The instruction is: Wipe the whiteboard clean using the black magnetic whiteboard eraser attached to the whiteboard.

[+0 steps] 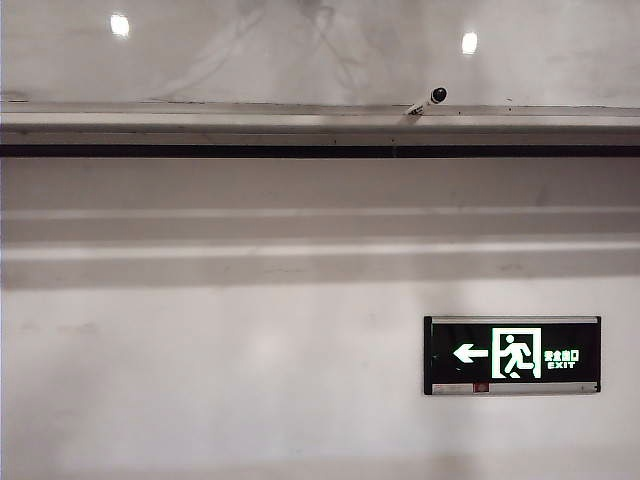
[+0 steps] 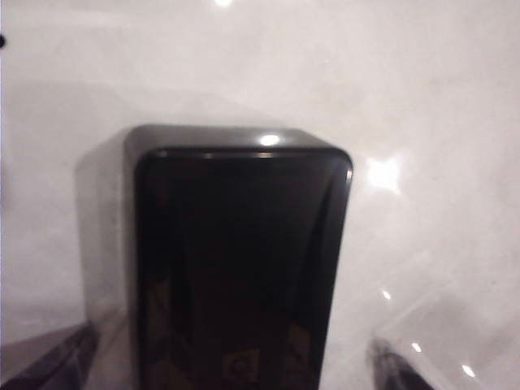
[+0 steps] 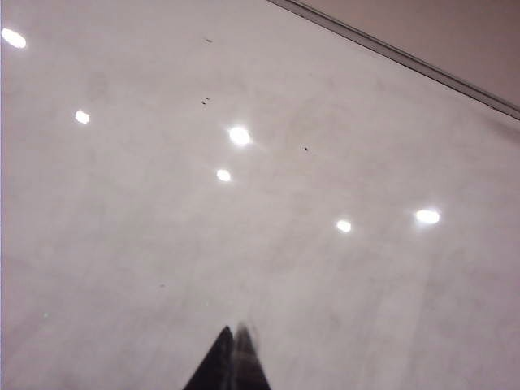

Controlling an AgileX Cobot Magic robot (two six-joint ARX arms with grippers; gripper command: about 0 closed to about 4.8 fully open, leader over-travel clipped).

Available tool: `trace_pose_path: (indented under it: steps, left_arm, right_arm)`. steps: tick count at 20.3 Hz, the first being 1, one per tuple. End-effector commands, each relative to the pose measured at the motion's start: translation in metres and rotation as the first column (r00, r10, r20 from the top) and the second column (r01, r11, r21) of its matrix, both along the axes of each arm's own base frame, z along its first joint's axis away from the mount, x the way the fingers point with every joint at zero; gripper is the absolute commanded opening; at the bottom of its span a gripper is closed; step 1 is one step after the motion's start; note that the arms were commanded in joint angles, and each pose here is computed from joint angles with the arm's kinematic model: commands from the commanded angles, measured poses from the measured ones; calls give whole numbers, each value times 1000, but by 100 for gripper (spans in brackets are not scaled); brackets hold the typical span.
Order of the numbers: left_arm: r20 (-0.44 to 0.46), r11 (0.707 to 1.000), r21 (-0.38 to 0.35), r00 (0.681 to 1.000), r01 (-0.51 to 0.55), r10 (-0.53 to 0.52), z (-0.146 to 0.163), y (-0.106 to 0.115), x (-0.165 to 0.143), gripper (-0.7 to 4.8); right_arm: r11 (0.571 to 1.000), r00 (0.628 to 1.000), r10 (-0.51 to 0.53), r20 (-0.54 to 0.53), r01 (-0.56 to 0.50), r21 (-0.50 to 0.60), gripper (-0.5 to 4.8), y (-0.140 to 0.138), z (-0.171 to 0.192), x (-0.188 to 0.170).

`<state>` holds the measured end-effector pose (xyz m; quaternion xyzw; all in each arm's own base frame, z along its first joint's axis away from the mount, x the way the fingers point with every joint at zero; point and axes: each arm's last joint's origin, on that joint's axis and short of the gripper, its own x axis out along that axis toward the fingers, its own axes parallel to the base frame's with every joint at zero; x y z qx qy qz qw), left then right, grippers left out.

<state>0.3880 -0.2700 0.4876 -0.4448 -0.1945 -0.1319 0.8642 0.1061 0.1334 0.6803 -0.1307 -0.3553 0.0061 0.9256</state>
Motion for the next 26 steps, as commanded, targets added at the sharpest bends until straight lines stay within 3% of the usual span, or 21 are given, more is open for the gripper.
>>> trace_pose_path:
  steps: [1,5,6,10,14,22,26]
  left_arm:
    - [-7,1000,10,1000,3,-3,-3,2,5,432]
    - [-4,998,58,1000,-26,26,-3,3,5,237]
    - [-2,997,69,1000,-31,31,-3,3,5,210]
    - [11,985,156,997,-75,74,-1,3,4,209]
    - [14,955,268,991,-131,131,7,12,0,210]
    - [-130,878,456,964,-148,231,20,54,-4,210]
    - [-187,821,559,948,-115,259,15,74,5,215]
  right_arm:
    - [1000,1000,1,10,-1,14,-1,-3,2,-2]
    - [1000,1000,1,12,-1,17,-1,-5,2,-3]
    - [1000,1000,0,13,-1,20,-1,-5,2,-3]
    - [1000,1000,0,17,-1,25,-1,-7,3,-4]
    - [1000,1000,0,21,-1,31,0,-7,3,-5]
    - [998,998,7,57,-10,63,-1,-10,6,-7]
    - [998,997,16,75,-21,62,-1,-10,6,-7]
